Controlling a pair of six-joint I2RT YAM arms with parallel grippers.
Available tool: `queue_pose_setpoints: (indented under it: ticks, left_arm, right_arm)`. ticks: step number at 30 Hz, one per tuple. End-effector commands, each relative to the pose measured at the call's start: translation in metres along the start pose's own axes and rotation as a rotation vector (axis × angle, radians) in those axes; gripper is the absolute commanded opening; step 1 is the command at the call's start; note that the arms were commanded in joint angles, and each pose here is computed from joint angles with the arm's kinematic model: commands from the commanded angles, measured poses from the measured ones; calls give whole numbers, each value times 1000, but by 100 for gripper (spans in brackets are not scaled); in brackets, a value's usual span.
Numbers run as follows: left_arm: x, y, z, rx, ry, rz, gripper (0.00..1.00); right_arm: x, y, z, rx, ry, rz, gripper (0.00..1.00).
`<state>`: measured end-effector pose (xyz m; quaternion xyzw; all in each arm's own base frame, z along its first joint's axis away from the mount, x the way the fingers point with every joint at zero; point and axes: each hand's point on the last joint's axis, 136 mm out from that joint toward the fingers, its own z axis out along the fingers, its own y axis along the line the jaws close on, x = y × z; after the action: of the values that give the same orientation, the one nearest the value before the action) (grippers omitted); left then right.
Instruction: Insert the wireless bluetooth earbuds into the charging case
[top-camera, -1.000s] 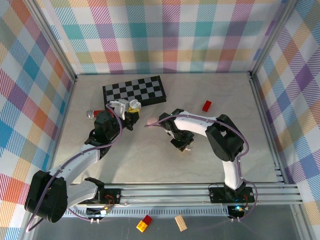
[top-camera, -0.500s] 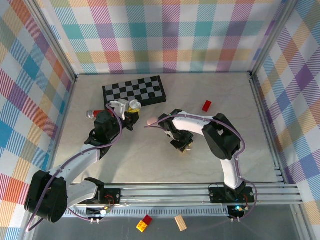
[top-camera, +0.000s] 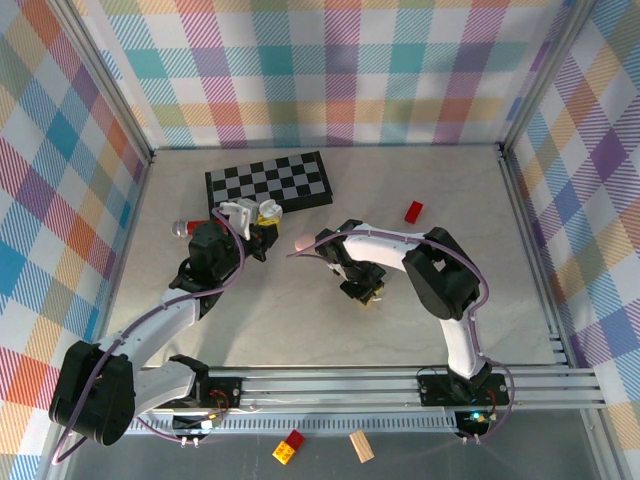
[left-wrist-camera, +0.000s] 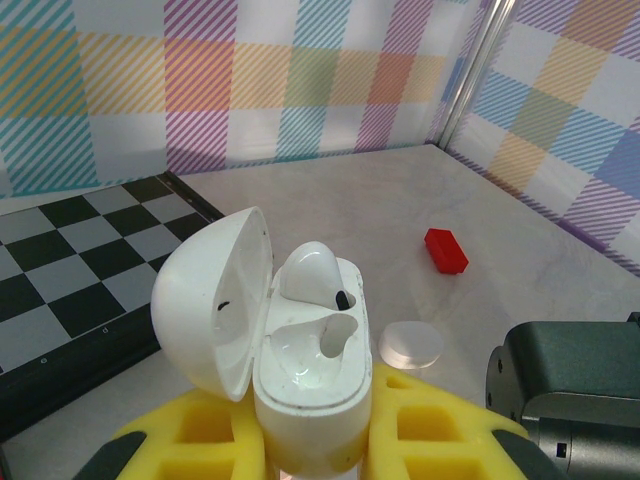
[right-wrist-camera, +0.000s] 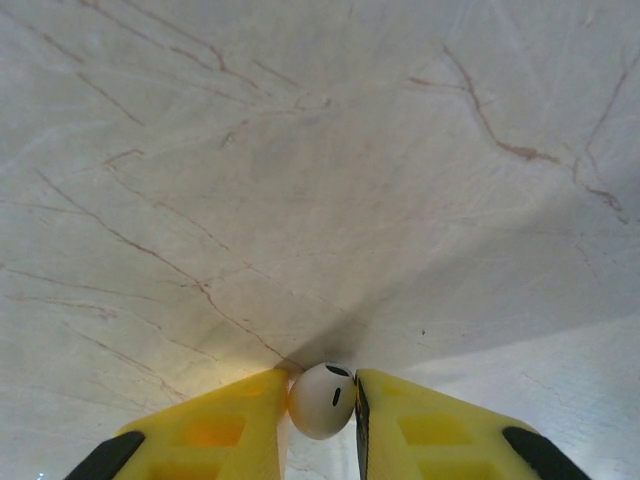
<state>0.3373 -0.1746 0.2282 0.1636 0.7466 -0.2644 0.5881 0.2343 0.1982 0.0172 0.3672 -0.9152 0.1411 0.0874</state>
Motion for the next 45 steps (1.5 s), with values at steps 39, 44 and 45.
queue_pose_setpoints:
  ticks: [39, 44, 45]
  left_arm:
    - [9, -113, 63, 202, -145, 278, 17]
    - [16, -131, 77, 220, -136, 312, 17]
    - [16, -135, 79, 229, -142, 312, 17]
  right_arm:
    - [-12, -61, -259, -810, -1341, 449, 21]
    - [-7, -57, -275, -887, -1398, 428, 21]
    - [-7, -57, -277, -900, -1408, 425, 21]
